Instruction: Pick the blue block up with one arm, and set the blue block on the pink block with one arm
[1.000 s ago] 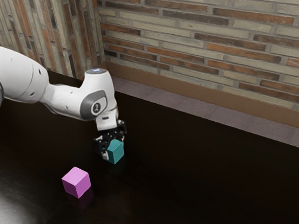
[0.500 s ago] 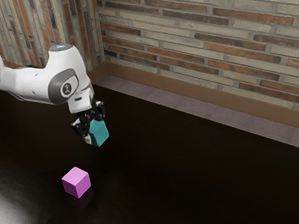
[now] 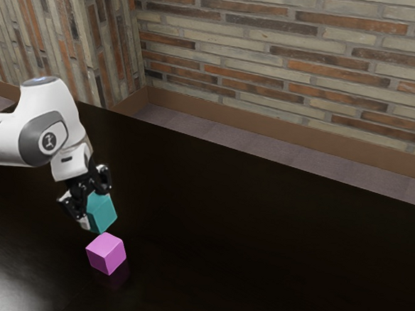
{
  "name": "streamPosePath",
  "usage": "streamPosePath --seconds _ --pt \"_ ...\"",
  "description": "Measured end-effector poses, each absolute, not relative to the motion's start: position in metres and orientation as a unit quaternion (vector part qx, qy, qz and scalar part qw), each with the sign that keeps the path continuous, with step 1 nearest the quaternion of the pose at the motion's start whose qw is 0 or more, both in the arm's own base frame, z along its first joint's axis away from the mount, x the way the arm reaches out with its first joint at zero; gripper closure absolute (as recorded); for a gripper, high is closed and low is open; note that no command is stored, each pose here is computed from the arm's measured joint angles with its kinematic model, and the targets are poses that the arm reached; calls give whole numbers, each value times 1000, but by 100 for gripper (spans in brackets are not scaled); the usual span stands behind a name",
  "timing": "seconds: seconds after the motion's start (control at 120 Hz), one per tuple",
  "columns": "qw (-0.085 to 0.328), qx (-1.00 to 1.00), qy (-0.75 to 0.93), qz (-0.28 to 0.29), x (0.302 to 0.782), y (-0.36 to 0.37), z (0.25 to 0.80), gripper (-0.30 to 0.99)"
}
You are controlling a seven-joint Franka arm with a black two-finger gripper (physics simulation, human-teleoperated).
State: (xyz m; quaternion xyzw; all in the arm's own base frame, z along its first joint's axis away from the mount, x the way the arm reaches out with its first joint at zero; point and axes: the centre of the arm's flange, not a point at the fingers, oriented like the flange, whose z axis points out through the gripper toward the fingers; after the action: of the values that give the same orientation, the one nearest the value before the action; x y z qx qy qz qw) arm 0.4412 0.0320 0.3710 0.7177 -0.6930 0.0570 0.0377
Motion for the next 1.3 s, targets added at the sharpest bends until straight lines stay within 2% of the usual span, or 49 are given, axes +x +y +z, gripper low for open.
streamPosePath --seconds 0.175,0.383,0.558,0.75,0.817,0.95,1.025,1.092,1.167,1.3 --pt "63 720 -690 43 444 33 339 36" --pt "67 720 -690 41 448 34 324 36" --pt "66 719 -690 41 448 34 323 17" --pt "63 719 -691 43 448 35 328 7" --pt "50 718 -692 53 445 34 350 5" --pt "28 717 -691 87 429 27 452 3" --pt "-9 710 -695 113 461 24 567 2" --pt "-33 726 -680 96 499 33 644 1" --pt "-26 776 -626 65 511 56 668 1" --pt "-22 840 -542 28 513 46 666 0"
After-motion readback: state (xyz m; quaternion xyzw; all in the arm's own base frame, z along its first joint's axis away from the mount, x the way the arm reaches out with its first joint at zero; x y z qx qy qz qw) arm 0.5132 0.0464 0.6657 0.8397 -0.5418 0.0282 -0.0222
